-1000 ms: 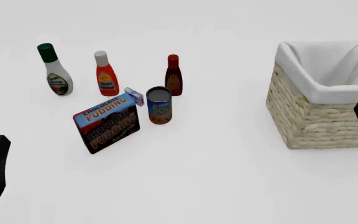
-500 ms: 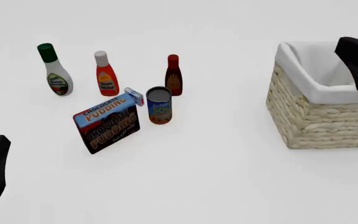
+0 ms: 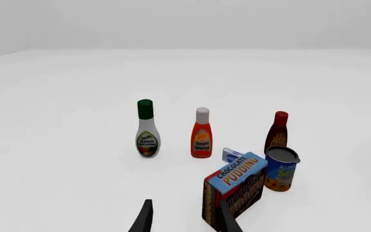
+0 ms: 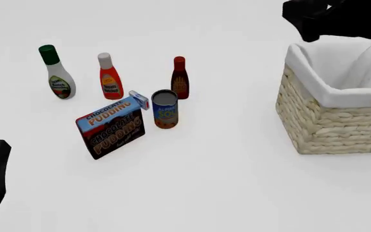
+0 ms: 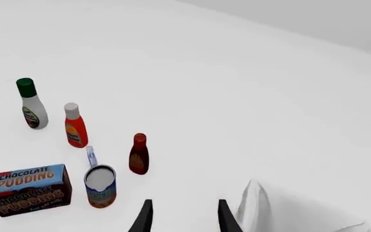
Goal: Pick the bbq sauce and place it in the basket.
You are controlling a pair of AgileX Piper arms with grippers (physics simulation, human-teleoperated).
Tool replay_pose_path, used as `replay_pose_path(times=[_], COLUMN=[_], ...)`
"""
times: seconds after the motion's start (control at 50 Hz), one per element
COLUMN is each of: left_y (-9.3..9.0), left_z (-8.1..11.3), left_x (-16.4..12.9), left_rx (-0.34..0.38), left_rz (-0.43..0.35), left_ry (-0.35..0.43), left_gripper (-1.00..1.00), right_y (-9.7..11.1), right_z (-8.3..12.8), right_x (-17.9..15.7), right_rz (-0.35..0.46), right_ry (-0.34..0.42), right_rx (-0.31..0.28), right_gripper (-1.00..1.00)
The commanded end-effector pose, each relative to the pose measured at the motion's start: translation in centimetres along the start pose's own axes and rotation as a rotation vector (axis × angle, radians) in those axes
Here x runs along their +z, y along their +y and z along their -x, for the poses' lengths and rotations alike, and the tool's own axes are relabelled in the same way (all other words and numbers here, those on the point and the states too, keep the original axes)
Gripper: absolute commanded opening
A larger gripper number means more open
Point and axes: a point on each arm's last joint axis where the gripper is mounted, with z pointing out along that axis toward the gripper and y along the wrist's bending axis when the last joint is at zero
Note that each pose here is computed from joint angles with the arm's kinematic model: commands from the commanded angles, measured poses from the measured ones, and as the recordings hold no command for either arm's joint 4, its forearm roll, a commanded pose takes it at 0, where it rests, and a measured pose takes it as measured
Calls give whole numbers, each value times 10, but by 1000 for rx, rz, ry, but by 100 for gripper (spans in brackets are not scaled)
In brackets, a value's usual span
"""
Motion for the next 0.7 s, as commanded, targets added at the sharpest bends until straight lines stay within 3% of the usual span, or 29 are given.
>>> replay_pose_path(times=[0.02, 0.32, 0.7], left_y=[0, 0, 0], left_z=[0, 0, 0], left_x=[0, 0, 0], left_rx=[0, 0, 0], left_rz=[0, 0, 0], left_ry=[0, 0, 0], left_gripper=[100, 100, 100], right_y=[16, 42, 72], right_z=[12, 20, 22], right_x=[48, 107, 159], right_rz=[70, 147, 209], right_ry=[35, 105, 150], right_rx=[-16, -11, 14], right_gripper=[100, 100, 100])
